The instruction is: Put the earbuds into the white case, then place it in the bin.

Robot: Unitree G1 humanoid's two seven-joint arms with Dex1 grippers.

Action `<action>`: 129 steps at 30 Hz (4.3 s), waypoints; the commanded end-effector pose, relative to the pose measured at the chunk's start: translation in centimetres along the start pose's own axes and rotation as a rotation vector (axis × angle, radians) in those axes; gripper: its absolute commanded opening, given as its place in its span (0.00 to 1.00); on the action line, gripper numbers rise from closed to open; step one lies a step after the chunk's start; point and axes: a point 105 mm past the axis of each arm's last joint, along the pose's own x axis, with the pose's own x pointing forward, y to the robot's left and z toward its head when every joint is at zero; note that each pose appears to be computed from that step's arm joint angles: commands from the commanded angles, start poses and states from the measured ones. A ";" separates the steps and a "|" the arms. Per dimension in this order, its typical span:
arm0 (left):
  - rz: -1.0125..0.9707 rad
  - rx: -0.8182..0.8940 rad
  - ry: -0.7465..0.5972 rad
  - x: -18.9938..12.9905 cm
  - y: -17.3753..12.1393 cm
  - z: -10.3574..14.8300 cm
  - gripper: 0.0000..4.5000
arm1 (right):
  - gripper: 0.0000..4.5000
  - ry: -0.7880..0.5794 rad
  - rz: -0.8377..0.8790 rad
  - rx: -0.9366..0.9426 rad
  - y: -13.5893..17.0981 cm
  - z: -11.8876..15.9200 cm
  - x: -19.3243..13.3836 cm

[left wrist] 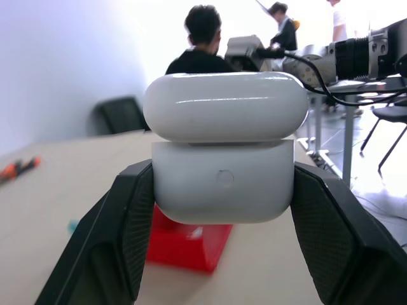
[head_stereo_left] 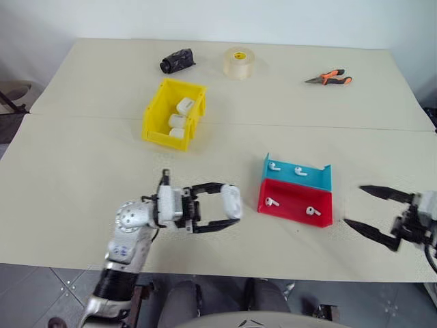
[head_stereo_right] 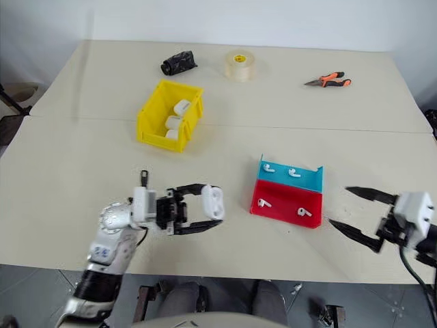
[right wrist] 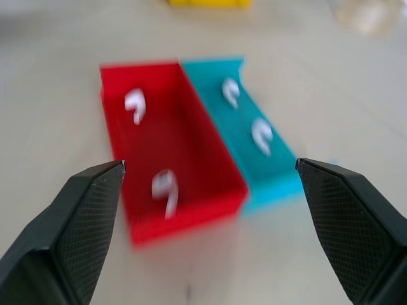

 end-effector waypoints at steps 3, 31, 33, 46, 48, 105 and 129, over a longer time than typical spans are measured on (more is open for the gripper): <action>-0.078 0.033 -0.143 2.7 -0.7 0.5 0.62 | 1.00 0.193 -0.043 0.017 0.2 0.8 -1.3; -0.108 -0.050 -0.126 1.9 -2.1 0.8 0.62 | 1.00 0.717 0.214 -0.167 1.8 2.6 10.3; -0.107 -0.051 -0.124 1.9 -2.2 0.8 0.62 | 0.96 0.719 0.217 -0.178 1.6 2.4 10.5; -0.097 -0.053 -0.114 1.8 -2.1 0.9 0.62 | 0.35 0.765 0.260 -0.218 1.6 1.7 10.5; -0.097 -0.053 -0.114 1.8 -2.1 0.9 0.62 | 0.35 0.773 0.262 -0.227 1.6 1.7 10.4; -0.069 -0.247 -0.170 2.3 2.4 1.8 0.62 | 0.17 -0.764 0.223 0.260 8.4 16.3 13.4; -0.117 -0.243 -0.190 3.1 2.0 3.7 0.62 | 0.17 -0.746 0.227 0.279 9.4 14.3 15.3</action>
